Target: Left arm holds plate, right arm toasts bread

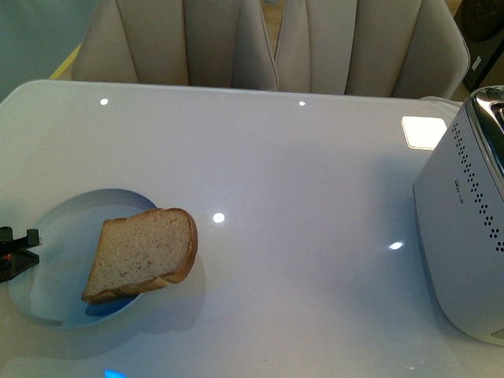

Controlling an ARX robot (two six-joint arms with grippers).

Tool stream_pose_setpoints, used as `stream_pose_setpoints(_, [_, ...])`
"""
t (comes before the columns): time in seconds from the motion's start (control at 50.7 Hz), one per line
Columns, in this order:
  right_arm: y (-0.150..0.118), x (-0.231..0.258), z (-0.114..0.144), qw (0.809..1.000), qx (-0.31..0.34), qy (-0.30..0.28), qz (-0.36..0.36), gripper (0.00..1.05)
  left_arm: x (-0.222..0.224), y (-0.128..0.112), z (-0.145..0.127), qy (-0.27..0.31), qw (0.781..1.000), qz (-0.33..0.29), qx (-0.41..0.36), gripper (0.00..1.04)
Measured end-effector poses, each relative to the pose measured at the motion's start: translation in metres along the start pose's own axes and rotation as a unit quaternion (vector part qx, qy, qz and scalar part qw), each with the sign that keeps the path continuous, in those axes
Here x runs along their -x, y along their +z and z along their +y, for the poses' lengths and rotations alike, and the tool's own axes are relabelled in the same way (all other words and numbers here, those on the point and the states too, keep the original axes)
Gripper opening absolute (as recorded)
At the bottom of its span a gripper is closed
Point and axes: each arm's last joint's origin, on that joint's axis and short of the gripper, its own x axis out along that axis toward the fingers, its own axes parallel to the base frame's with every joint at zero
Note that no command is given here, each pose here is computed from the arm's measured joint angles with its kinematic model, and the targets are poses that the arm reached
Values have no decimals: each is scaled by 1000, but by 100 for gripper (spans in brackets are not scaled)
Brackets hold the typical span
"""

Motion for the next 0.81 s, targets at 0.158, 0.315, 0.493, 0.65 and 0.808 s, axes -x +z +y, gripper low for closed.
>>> stream_pose_setpoints(0.158, [0,0,0,1000,0,0,0,96,2,0,0,-20,999,7,30,3])
stream_pose_setpoints(0.315, [0,0,0,1000,0,0,0,96,4,0,1,-28,998,11,62,3])
stream_pose_setpoints(0.493, [0,0,0,1000,0,0,0,96,13,1,0,-46,994,13,103,3])
stream_pose_setpoints(0.65, [0,0,0,1000,0,0,0,96,35,14,-1,-59,989,-11,138,3])
stream_pose_setpoints(0.808, [0,0,0,1000,0,0,0,96,57,21,-2,-71,985,-23,155,3])
